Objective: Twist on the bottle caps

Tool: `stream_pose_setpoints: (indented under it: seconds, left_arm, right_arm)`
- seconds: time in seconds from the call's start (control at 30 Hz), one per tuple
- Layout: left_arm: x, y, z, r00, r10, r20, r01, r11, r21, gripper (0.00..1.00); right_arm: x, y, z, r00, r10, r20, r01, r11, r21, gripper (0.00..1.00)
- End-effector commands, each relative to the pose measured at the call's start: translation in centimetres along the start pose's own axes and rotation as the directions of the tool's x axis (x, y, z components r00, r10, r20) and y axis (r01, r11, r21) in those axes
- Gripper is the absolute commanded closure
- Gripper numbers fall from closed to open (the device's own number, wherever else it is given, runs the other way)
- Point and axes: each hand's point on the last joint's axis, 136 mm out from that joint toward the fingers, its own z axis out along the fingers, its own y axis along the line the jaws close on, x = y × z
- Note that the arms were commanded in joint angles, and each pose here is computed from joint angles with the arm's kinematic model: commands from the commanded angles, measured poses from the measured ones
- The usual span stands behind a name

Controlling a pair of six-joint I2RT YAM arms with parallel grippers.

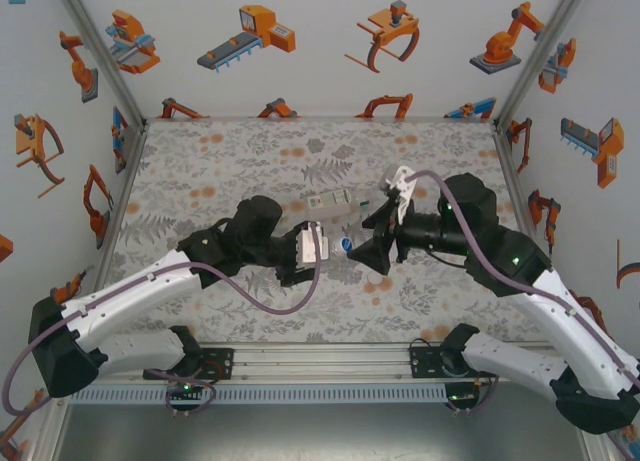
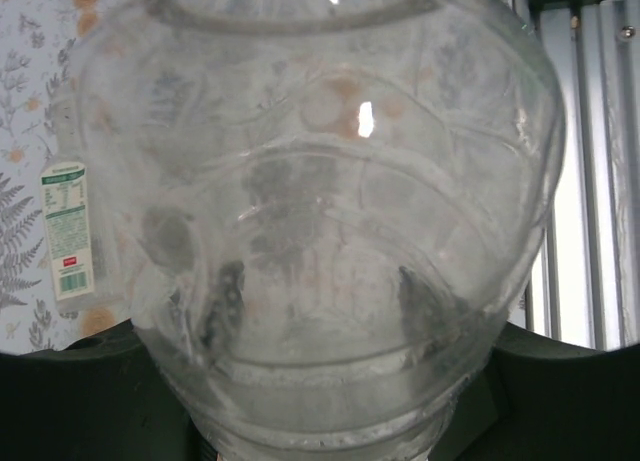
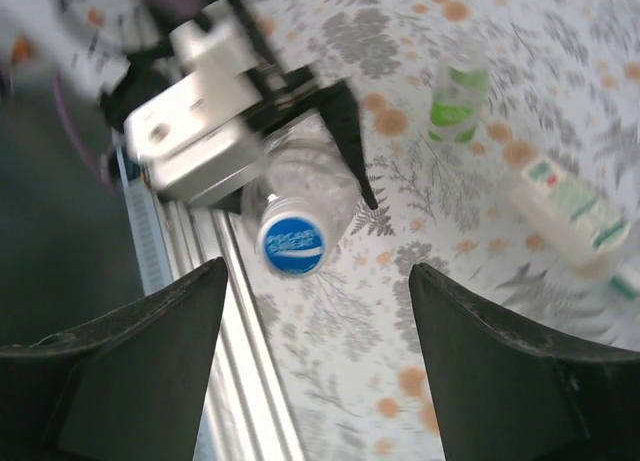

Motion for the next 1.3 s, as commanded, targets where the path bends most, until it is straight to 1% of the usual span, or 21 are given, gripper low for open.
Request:
stream_pose_setpoints:
  seconds: [0.0, 0.1, 0.23, 0.5, 0.7, 0.87, 0.97, 1.03, 1.13, 1.17, 1.2, 1.27]
  left_arm:
    - [-0.8, -1.4, -0.9, 1.000, 0.006, 0.031, -0.008, 0.998, 0.056, 1.00]
    - [-1.0, -1.5, -1.0, 1.000, -0.001, 0.031, -0.002, 0.998, 0.068, 1.00]
    - [-1.2, -1.5, -1.1, 0.999, -0.002, 0.033, 0.000, 0.998, 0.070, 1.00]
    - [-1.3, -1.7, -1.2, 0.999, -0.004, 0.039, 0.001, 0.997, 0.079, 1.00]
    - [-1.2, -1.8, -1.4, 0.999, 0.002, 0.040, -0.005, 0.997, 0.076, 1.00]
    - [-1.4, -1.7, -1.4, 0.999, 0.005, 0.042, -0.008, 0.997, 0.073, 1.00]
    - [-1.4, -1.6, -1.3, 0.999, 0.006, 0.043, -0.009, 0.998, 0.069, 1.00]
    - [-1.3, -1.5, -1.2, 0.999, 0.005, 0.042, -0.008, 0.998, 0.066, 1.00]
    - [-1.3, -1.2, -1.2, 0.999, 0.008, 0.041, -0.011, 0.999, 0.049, 1.00]
    - [-1.2, -1.1, -1.2, 0.999, 0.009, 0.042, -0.011, 0.999, 0.042, 1.00]
    - [-1.1, -0.9, -1.1, 0.999, 0.011, 0.042, -0.012, 1.000, 0.028, 1.00]
    - [-1.0, -0.4, -1.0, 0.999, 0.013, 0.044, -0.013, 1.000, -0.008, 1.00]
  right_arm:
    - [0.0, 3.4, -0.7, 0.933, -0.356, 0.049, 0.358, 0.915, -0.183, 0.32]
    - [-0.1, 3.5, 0.0, 0.919, -0.389, 0.066, 0.394, 0.893, -0.220, 0.32]
    - [-0.3, 3.9, 1.1, 0.924, -0.369, 0.101, 0.383, 0.883, -0.271, 0.35]
    - [-0.1, 3.3, 2.0, 0.928, -0.358, 0.101, 0.372, 0.891, -0.258, 0.52]
    - [0.3, 3.3, 2.5, 0.936, -0.339, 0.092, 0.351, 0.895, -0.274, 0.54]
    - [0.5, 3.5, 2.8, 0.941, -0.326, 0.085, 0.337, 0.897, -0.287, 0.59]
    - [0.5, 3.5, 2.8, 0.943, -0.321, 0.086, 0.332, 0.899, -0.284, 0.67]
    - [0.5, 3.4, 2.9, 0.948, -0.307, 0.086, 0.318, 0.906, -0.279, 0.76]
    - [0.3, 2.6, 3.2, 0.969, -0.237, 0.068, 0.247, 0.939, -0.240, 0.87]
    - [0.2, 2.0, 3.4, 0.982, -0.180, 0.054, 0.188, 0.960, -0.209, 0.95]
    - [-0.1, 0.8, 3.8, 0.995, -0.095, 0.043, 0.101, 0.983, -0.152, 1.00]
    - [-0.3, -1.6, 4.3, 0.993, 0.113, 0.033, -0.112, 0.993, -0.027, 1.00]
